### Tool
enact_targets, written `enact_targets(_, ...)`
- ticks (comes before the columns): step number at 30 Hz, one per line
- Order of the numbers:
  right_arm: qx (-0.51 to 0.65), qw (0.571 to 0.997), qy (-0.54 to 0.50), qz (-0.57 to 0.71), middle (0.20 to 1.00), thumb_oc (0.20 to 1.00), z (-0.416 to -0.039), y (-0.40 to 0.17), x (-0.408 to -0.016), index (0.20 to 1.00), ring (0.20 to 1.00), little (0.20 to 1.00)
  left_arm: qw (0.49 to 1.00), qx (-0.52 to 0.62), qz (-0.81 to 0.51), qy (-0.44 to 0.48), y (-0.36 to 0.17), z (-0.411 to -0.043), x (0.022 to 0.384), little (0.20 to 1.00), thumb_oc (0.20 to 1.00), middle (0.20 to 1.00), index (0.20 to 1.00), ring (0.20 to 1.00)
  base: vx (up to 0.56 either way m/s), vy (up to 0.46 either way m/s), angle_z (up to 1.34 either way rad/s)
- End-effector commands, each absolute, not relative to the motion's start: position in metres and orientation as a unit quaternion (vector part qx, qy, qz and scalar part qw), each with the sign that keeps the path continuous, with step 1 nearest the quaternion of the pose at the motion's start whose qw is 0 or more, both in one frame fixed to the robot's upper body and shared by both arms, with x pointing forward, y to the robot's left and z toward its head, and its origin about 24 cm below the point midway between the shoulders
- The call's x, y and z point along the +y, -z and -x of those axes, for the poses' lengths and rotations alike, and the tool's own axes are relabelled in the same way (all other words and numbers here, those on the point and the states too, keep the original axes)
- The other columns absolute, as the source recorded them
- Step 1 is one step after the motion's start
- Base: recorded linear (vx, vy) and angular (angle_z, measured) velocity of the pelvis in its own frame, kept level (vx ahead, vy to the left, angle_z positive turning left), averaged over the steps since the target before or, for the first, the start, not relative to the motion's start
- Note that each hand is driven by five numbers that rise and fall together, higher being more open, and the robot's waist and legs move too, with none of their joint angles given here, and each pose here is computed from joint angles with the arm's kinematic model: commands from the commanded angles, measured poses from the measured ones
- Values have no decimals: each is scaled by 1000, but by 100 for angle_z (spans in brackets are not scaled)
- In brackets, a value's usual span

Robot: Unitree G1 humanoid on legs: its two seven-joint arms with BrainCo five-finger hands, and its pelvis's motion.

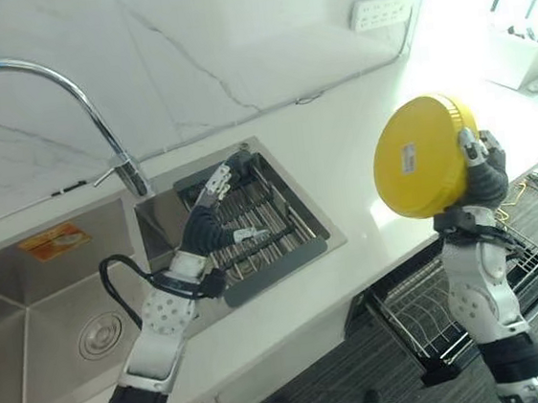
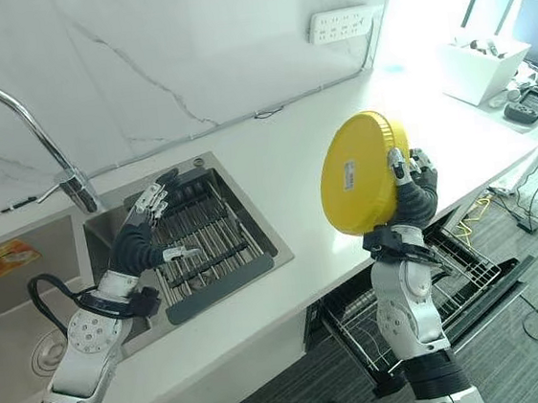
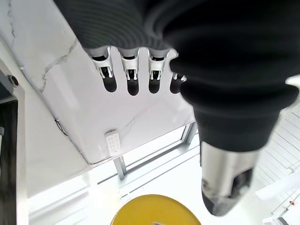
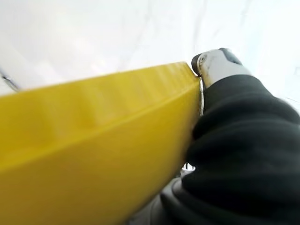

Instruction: Place the dishes in the dishwasher.

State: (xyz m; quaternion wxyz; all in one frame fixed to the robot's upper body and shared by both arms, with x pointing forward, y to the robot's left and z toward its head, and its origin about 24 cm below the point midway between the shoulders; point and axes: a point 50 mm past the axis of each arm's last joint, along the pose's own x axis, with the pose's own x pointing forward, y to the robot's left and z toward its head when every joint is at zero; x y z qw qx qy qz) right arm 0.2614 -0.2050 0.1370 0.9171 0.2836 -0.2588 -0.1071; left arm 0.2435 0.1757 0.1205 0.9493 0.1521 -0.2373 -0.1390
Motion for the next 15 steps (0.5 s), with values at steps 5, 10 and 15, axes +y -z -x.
enact_targets(5, -408, 842, 95, -339, 200, 200, -238, -181, -224, 200, 200, 200, 931, -299, -165, 126, -139, -232, 180, 1000, 1000, 1000, 1000, 1000, -43, -36, -19)
enact_targets(10, -422, 833, 110, -342, 200, 200, -230, -182, -231, 200, 200, 200, 931, -306, -163, 118, -142, -232, 183, 1000, 1000, 1000, 1000, 1000, -50, -31, -23)
enact_targets(15, -430, 829, 131, -333, 200, 200, -222, -182, -239, 200, 200, 200, 932, -308, -161, 103, -144, -232, 186, 1000, 1000, 1000, 1000, 1000, -1, 2, -27)
